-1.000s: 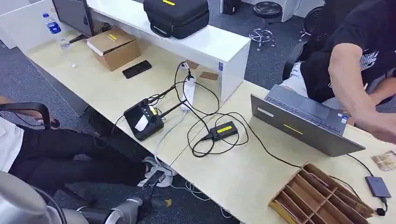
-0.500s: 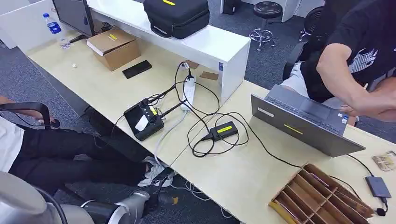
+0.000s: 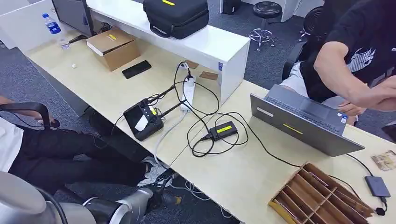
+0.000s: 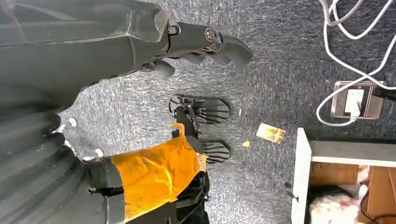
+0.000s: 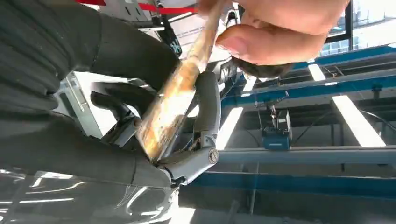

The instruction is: Pass the card to the sensor for recognition and then transmit it.

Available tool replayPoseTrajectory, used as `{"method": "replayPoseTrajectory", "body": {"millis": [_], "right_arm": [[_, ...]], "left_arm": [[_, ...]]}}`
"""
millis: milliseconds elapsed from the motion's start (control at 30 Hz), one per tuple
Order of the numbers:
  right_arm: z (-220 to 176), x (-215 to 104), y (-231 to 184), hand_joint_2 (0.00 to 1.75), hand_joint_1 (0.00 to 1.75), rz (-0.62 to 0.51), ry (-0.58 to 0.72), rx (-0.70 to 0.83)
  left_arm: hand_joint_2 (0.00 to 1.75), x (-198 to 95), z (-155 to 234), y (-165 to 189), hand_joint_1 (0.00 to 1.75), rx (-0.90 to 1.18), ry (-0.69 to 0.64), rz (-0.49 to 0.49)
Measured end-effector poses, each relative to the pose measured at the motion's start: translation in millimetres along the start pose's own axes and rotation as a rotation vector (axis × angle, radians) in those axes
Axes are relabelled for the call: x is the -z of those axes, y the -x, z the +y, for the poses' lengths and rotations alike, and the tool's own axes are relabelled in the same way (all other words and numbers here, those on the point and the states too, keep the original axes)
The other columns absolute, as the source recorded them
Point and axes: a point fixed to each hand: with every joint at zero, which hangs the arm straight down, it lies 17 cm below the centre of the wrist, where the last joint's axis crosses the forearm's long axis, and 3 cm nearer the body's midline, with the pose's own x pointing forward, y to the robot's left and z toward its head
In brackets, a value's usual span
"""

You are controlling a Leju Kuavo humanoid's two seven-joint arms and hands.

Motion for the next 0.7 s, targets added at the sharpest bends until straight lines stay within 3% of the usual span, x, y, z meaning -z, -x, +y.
{"method": "replayPoseTrajectory", "body": {"millis": [133, 267, 467, 700], "right_arm": [[1, -1, -4, 1.75, 1.75, -0.021, -0.002, 0.033], [-4, -22, -20, 1.75, 1.75, -0.039, 0.011, 0.241], [-1, -104, -42, 1.75, 1.75, 0.017, -0.004, 0.601], [28, -202, -14, 1.75, 1.75, 0.144, -0.138, 0.585]], "left_arm": [[1.75, 0, 0, 0, 0.0, -0.005, 0.0, 0.001], [1.75, 0, 3, 2, 0.0, -0.031, -0.001, -0.01], [1.75, -2, 20, 24, 0.0, -0.099, -0.023, -0.034], [1.75, -6, 44, 55, 0.0, -0.166, -0.06, -0.026]]}}
